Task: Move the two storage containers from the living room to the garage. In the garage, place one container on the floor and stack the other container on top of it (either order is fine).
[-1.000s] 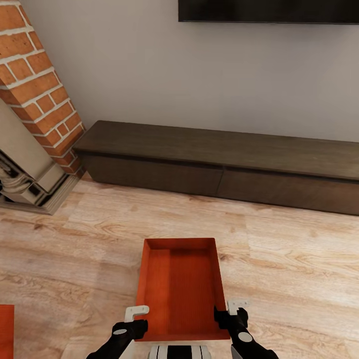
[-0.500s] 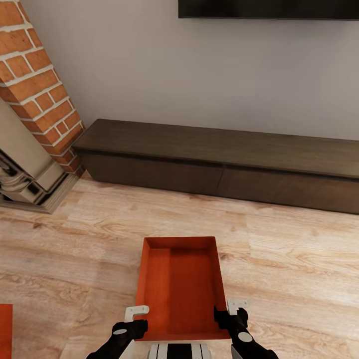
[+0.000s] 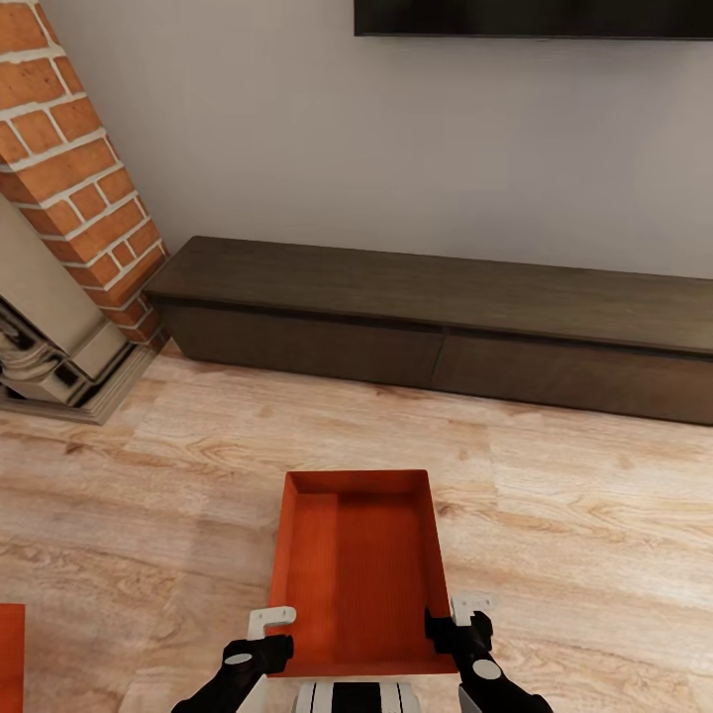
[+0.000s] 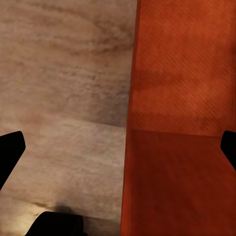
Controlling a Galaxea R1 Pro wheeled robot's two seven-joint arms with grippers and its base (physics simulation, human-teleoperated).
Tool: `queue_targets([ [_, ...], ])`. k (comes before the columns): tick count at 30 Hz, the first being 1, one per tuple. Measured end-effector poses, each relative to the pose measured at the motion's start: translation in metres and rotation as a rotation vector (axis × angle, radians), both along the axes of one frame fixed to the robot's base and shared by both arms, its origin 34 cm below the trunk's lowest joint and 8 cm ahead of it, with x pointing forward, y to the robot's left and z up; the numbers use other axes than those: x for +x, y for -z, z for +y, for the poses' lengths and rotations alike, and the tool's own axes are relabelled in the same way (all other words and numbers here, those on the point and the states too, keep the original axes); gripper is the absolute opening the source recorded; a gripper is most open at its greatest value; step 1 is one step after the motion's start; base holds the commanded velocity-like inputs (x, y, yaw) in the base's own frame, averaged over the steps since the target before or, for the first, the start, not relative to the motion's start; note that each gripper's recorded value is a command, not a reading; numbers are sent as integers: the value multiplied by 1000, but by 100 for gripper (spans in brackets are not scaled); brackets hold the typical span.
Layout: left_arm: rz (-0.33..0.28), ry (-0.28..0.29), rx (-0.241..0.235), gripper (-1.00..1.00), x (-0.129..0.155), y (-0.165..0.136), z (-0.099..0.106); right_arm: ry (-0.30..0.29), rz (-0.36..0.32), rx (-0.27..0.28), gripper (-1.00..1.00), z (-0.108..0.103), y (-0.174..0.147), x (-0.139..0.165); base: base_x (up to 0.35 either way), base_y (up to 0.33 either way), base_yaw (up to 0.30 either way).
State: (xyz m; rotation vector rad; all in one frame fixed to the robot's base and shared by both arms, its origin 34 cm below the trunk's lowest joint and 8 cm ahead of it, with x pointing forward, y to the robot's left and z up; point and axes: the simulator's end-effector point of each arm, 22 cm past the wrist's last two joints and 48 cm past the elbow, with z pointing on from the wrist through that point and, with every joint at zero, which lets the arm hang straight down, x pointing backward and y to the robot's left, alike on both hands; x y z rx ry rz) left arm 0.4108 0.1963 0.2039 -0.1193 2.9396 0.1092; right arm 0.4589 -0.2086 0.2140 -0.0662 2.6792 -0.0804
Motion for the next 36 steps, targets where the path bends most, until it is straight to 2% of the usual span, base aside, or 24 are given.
queue_targets([
  [9,0,1,0,100,0,0,0,0,-1,0,100,0,0,0,0,0,0],
  [15,0,0,0,100,-3,13,0,0,-1,0,100,0,13,-3,0,0,0],
  [36,1,0,1,100,-3,13,0,-1,-14,1,100,1,12,0,0,0,0],
])
